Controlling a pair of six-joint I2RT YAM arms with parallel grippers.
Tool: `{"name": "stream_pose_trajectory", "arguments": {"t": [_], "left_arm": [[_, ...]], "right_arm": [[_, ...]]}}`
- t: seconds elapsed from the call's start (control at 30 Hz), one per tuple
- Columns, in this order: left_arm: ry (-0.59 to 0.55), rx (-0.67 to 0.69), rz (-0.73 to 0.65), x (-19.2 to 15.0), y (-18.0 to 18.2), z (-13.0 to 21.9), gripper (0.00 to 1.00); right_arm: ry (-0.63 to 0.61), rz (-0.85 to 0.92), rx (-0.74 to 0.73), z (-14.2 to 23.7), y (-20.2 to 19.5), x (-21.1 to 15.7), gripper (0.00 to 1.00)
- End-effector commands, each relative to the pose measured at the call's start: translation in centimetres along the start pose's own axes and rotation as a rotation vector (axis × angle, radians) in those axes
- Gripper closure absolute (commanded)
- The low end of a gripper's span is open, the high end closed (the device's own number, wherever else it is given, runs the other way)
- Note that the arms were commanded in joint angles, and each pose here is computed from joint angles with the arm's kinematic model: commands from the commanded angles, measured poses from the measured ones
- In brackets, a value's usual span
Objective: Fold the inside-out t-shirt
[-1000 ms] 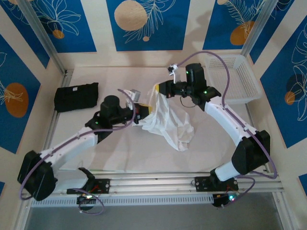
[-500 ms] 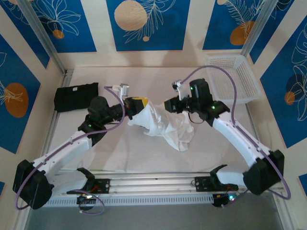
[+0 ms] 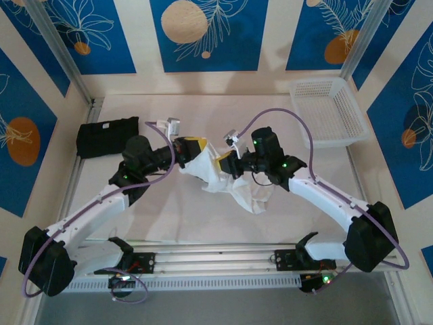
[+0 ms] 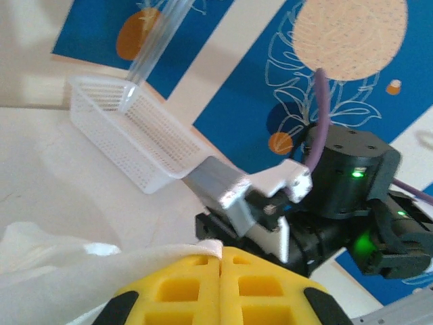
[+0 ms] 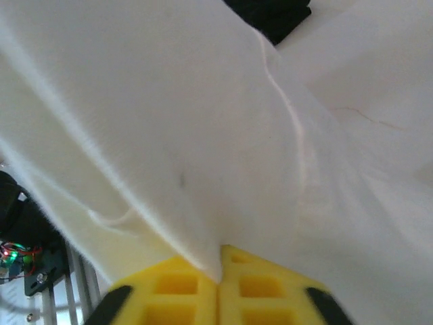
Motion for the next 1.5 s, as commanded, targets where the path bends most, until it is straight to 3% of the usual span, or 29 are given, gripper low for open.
{"name": "stream_pose_trajectory", "arguments": {"t": [0.0,0.13,0.3,0.6,0.9,1.0,1.17,1.23,1.4,1.47], "left_arm": [[-0.045,0.187,0.020,0.4,1.8,1.3,1.00],[-0.042,0.395,0.008,0.0,4.6,1.6,1.00],[0.026,0.456,-0.012,-0.8,6.1,0.8,0.99],[0.100,0.477,-0.123,-3.0,4.3,2.9,0.57],[0.280,0.376,-0.243,-6.2,2.5,1.7,0.48],[0.322,0.396,-0.305,-6.4,2.2,0.3,0.49],[0.357,0.476,-0.381,-6.6,2.9,-1.6,0.58],[0.354,0.490,-0.387,-6.5,3.2,-2.2,0.66],[0.320,0.522,-0.388,-6.2,3.8,-2.9,0.96],[0.302,0.502,-0.377,-5.8,3.6,-2.7,1.00]], "right_arm": [[-0.132,0.020,0.117,2.7,0.8,1.9,1.00],[-0.189,-0.017,0.320,4.2,1.6,2.7,1.00],[-0.185,-0.071,0.403,3.0,1.5,3.1,1.00],[-0.172,-0.170,0.345,1.5,-0.4,3.4,1.00],[-0.172,-0.197,0.332,1.3,-0.9,3.8,1.00],[-0.168,-0.204,0.331,1.3,-0.9,3.7,1.00],[-0.163,-0.209,0.333,1.3,-0.9,3.6,1.00],[-0.161,-0.209,0.332,1.3,-1.0,3.6,1.00],[-0.161,-0.205,0.315,1.8,-1.1,3.6,1.00],[-0.163,-0.201,0.298,2.1,-1.3,3.6,1.00]]}}
Point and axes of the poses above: each hand's point on the last joint's axis, 136 mm out from that joint toward the fingers, its own z axis back along the fingers, its own y axis along the line the jaws close on, x = y × z, the point moved 10 cm from there along z, back along the fingers, and after that the axes turned 2 degrees about z, right-handed, at the moved point
